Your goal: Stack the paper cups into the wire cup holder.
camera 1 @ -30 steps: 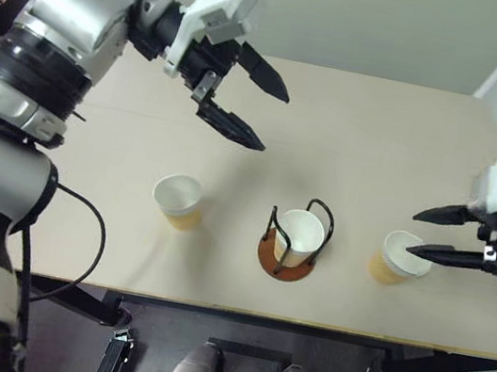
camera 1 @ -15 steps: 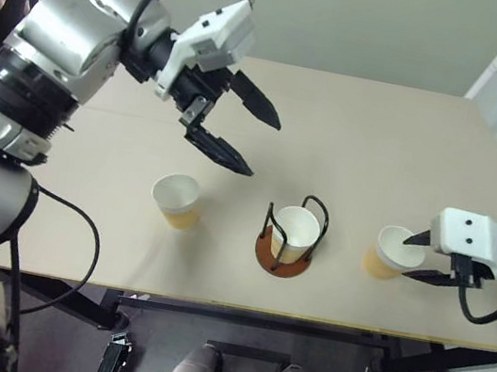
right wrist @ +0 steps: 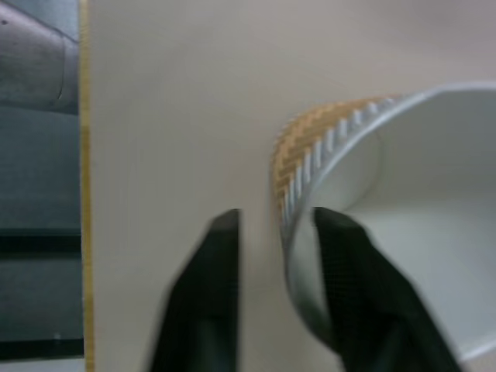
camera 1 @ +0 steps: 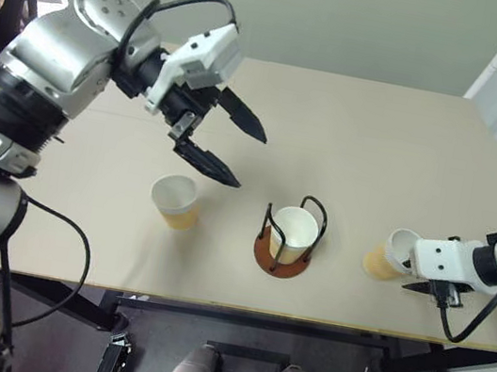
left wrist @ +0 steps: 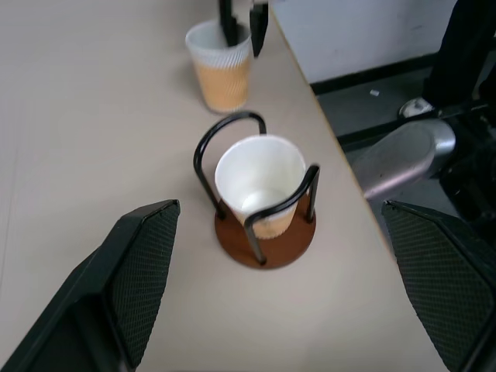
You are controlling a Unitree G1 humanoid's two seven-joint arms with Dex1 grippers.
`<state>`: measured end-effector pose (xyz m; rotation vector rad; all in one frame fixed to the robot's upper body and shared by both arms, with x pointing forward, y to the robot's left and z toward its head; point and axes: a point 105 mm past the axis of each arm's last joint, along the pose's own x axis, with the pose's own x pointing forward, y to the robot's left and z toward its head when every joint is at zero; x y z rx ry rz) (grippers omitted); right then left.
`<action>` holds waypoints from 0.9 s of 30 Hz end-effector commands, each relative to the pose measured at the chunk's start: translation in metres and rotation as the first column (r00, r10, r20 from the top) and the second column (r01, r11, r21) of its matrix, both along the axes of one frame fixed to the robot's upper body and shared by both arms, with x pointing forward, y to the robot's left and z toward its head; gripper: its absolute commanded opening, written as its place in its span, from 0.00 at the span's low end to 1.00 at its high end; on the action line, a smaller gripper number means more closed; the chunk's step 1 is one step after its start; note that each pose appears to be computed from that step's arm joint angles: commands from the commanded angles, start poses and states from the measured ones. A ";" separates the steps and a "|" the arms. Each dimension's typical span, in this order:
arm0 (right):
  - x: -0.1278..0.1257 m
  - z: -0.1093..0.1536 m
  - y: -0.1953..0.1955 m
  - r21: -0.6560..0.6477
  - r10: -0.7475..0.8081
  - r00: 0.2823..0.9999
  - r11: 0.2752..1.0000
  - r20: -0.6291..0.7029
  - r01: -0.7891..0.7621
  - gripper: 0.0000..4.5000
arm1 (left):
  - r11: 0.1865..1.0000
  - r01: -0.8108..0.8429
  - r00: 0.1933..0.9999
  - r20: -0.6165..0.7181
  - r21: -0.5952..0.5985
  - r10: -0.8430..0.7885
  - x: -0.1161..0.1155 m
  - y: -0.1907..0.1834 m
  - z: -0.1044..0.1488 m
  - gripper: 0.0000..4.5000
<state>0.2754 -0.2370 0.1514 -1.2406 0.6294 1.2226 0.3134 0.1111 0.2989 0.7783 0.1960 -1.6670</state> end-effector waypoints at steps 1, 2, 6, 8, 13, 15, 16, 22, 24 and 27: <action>-0.002 0.019 0.001 -0.009 0.021 0.999 1.000 0.035 -0.021 0.02 | 1.000 0.010 0.999 0.048 0.015 -0.011 -0.002 0.007 0.007 1.00; -0.003 0.024 0.002 -0.004 0.021 0.999 1.000 0.036 -0.021 0.02 | 1.000 0.003 0.998 0.055 0.023 -0.004 -0.001 0.009 0.006 1.00; -0.007 0.048 0.011 0.008 0.036 0.997 0.999 0.071 -0.036 0.02 | 0.998 -0.027 0.996 0.089 0.057 0.022 0.007 0.017 0.002 1.00; -0.007 0.070 0.021 0.026 0.046 0.991 0.998 0.125 -0.050 0.02 | 0.997 -0.045 0.994 0.101 0.067 0.038 0.012 0.021 0.000 1.00; -0.002 0.115 0.050 0.085 0.067 0.966 0.992 0.250 -0.091 0.02 | 0.995 -0.069 0.992 0.106 0.069 0.061 0.019 0.028 -0.004 1.00; -0.001 0.132 0.064 0.116 0.077 0.954 0.987 0.289 -0.115 0.02 | 0.996 -0.071 0.994 0.086 0.061 0.066 0.019 0.029 -0.007 1.00; -0.002 0.141 0.071 0.131 0.085 0.948 0.983 0.306 -0.131 0.02 | 0.996 -0.072 0.995 0.080 0.061 0.067 0.019 0.030 -0.009 1.00; -0.014 0.173 0.107 0.245 0.138 0.944 0.945 0.300 -0.216 0.02 | 0.999 -0.050 0.998 0.029 0.020 0.050 0.016 0.026 -0.015 1.00; -0.017 0.177 0.115 0.258 0.156 0.944 0.938 0.289 -0.234 0.02 | 0.999 -0.040 0.999 0.018 0.021 0.040 0.014 0.025 -0.017 1.00; -0.025 0.179 0.129 0.275 0.206 0.943 0.920 0.259 -0.277 0.02 | 0.999 -0.033 0.999 0.004 0.022 0.033 0.013 0.023 -0.020 1.00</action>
